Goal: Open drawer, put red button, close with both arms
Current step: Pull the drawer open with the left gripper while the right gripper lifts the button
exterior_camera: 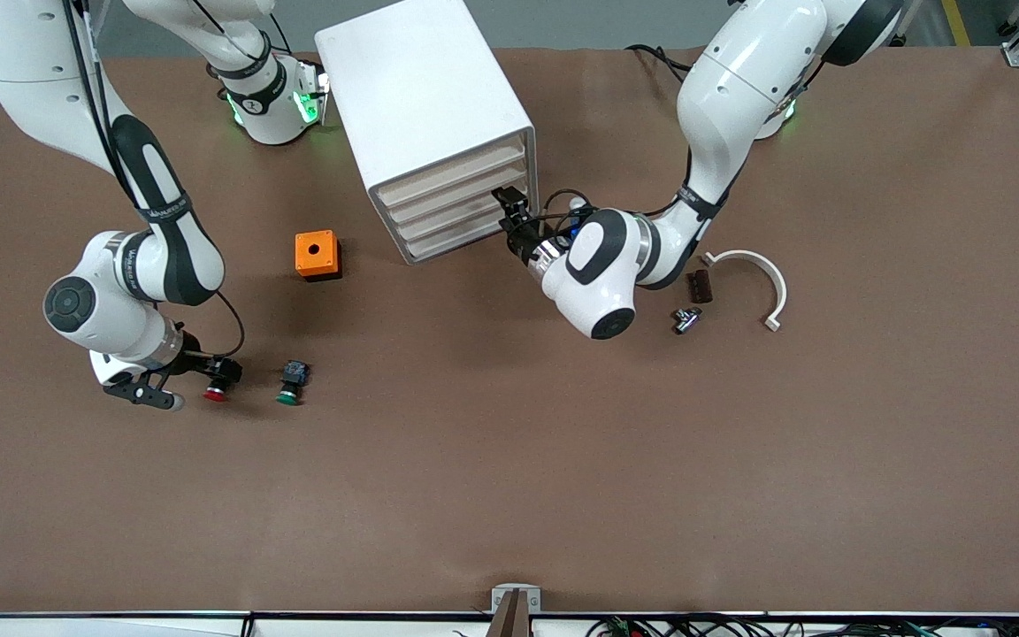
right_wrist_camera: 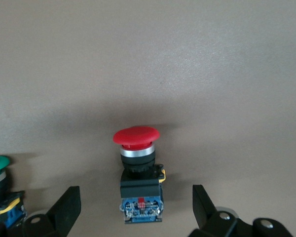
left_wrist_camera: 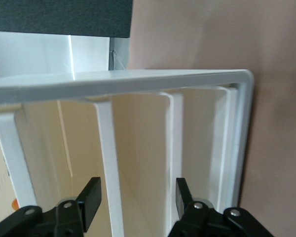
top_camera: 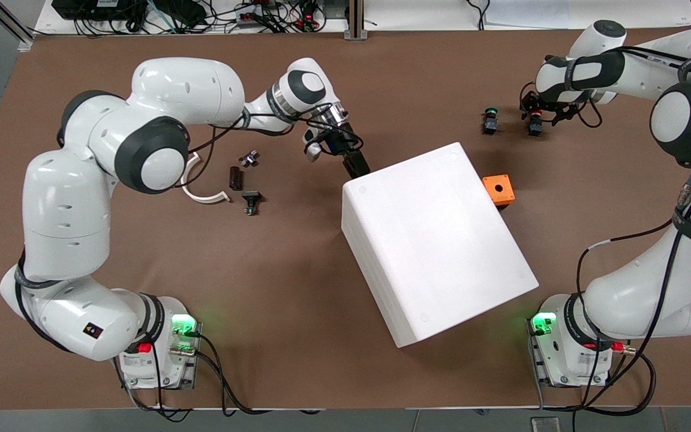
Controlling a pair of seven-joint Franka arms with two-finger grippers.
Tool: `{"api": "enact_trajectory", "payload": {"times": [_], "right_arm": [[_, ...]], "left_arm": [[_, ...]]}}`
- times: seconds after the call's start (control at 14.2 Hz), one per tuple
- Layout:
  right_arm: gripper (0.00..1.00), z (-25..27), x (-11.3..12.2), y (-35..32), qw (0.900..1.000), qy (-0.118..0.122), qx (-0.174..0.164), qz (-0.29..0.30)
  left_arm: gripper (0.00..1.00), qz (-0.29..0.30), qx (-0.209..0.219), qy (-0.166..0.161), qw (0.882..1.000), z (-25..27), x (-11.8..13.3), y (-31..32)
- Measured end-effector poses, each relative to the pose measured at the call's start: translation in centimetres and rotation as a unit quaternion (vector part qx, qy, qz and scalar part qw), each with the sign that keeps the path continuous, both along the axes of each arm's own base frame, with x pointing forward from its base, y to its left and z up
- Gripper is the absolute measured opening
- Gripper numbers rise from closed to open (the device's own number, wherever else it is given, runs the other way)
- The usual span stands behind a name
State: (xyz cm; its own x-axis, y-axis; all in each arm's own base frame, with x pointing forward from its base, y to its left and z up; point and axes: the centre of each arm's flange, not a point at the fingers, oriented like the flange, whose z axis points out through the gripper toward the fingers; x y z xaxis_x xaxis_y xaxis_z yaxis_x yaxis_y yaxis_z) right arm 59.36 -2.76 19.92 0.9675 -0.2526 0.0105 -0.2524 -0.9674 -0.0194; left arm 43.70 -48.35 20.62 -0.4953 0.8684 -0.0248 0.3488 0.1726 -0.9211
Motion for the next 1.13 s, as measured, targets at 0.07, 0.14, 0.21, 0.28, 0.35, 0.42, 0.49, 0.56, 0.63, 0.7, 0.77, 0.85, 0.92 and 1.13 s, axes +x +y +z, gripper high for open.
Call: {"api": "enact_trajectory", "payload": {"times": [0.07, 0.14, 0.21, 0.28, 0.35, 0.42, 0.49, 0.56, 0.63, 0.7, 0.77, 0.85, 0.92, 1.13], "right_arm": [[1.0, -0.3, -0.3, 0.2, 1.0, -0.004, -0.001, 0.001], [1.0, -0.6, -0.6, 0.3, 1.0, -0.005, -0.001, 0.002], [1.0, -0.9, -0.8, 0.3, 1.0, -0.004, -0.002, 0.002], [1.0, -0.9, -0.9, 0.3, 1.0, -0.003, -0.002, 0.002], [1.0, -1.0, -0.9, 0.3, 1.0, -0.003, -0.002, 0.002], [1.0, -1.1, -1.0, 0.3, 1.0, -0.001, -0.002, 0.002], [1.0, -1.3, -1.1, 0.3, 1.0, 0.0, -0.002, 0.002], [0.95, -1.4, -1.1, 0.2, 1.0, 0.001, -0.002, 0.001], [0.95, -1.6, -1.2, 0.1, 1.0, 0.003, -0.002, 0.0], [0.88, -1.7, -1.2, 0.0, 1.0, 0.004, -0.002, 0.0], [0.76, -1.9, -1.2, 0.0, 1.0, 0.004, -0.002, -0.001], [0.66, -2.1, -1.3, 0.0, 1.0, 0.006, -0.002, 0.0], [0.53, -2.2, -1.3, 0.1, 1.0, 0.007, -0.002, 0.0], [0.42, -2.3, -1.3, 0.2, 1.0, 0.008, -0.002, 0.0]], "left_arm": [[0.64, 0.002, 0.01, 0.007, 1.0, 0.0, -0.4, -0.6], [0.64, 0.005, 0.019, 0.014, 1.0, 0.0, -0.7, -1.1], [0.61, 0.009, 0.022, 0.022, 0.999, -0.1, -1.0, -1.6], [0.6, 0.013, 0.022, 0.029, 0.999, -0.1, -1.2, -1.9], [0.57, 0.014, 0.021, 0.032, 0.999, -0.1, -1.4, -2.2], [0.57, 0.013, 0.021, 0.034, 0.999, -0.1, -1.6, -2.4], [0.5, 0.013, 0.02, 0.034, 0.999, -0.1, -1.7, -2.5], [0.39, 0.013, 0.02, 0.035, 0.999, -0.1, -1.8, -2.6], [0.26, 0.013, 0.019, 0.035, 0.999, 0.0, -1.8, -2.7], [0.16, 0.012, 0.016, 0.038, 0.999, 0.1, -1.8, -2.8], [0.14, 0.011, 0.013, 0.036, 0.999, 0.3, -1.7, -2.9], [0.14, 0.01, 0.012, 0.036, 0.999, 0.5, -1.7, -2.9], [0.14, 0.009, 0.011, 0.036, 0.999, 0.5, -1.7, -2.9], [0.14, 0.014, 0.007, 0.026, 1.0, 0.8, -0.3, -2.1]]}}
